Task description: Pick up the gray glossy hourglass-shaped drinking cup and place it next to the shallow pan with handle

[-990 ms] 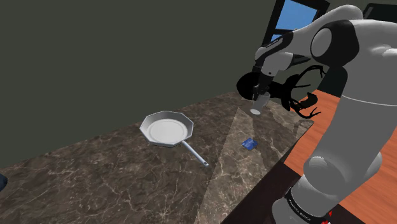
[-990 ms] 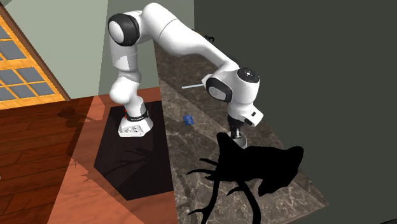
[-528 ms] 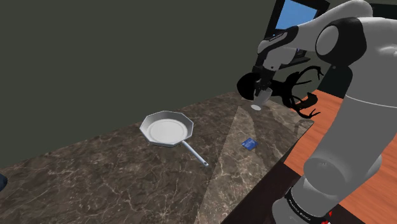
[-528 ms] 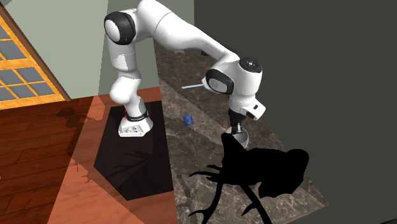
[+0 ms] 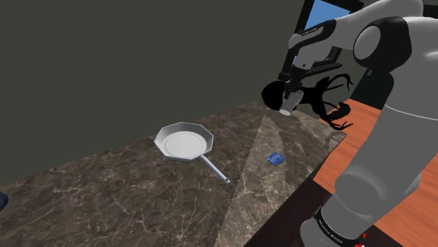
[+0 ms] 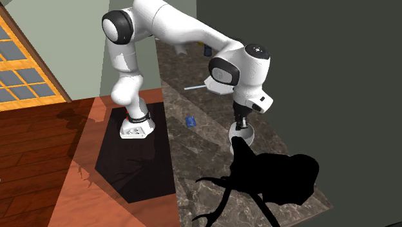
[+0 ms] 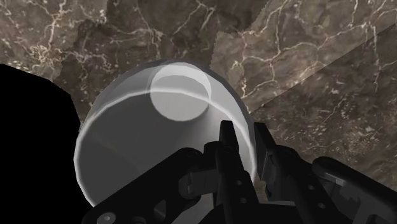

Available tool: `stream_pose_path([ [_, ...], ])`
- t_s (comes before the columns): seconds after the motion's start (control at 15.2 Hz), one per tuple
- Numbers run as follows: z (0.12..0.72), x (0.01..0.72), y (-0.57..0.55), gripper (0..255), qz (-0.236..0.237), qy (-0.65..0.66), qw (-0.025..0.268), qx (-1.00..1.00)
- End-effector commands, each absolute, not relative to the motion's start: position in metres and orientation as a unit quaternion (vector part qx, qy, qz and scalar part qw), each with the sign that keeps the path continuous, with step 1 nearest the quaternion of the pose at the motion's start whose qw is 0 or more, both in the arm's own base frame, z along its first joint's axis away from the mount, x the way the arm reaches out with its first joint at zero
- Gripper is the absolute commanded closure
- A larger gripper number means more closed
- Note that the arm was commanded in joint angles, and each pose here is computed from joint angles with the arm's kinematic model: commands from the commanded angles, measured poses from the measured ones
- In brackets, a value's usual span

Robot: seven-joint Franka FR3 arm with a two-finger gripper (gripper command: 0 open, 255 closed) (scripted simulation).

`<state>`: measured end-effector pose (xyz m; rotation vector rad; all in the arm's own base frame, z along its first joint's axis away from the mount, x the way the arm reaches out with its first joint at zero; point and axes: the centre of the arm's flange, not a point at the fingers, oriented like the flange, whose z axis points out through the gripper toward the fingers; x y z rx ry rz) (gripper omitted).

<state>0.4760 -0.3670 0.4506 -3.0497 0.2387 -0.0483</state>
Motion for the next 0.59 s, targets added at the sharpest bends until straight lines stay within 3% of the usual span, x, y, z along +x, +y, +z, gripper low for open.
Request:
stream_pose_path([
  [0.0,0.461,0.477,-0.367,255,-0.016,0.078,0.041,-0.996],
  [0.53,0.503,0.477,-0.367,255,-0.016,0.078,0.041,-0.996],
])
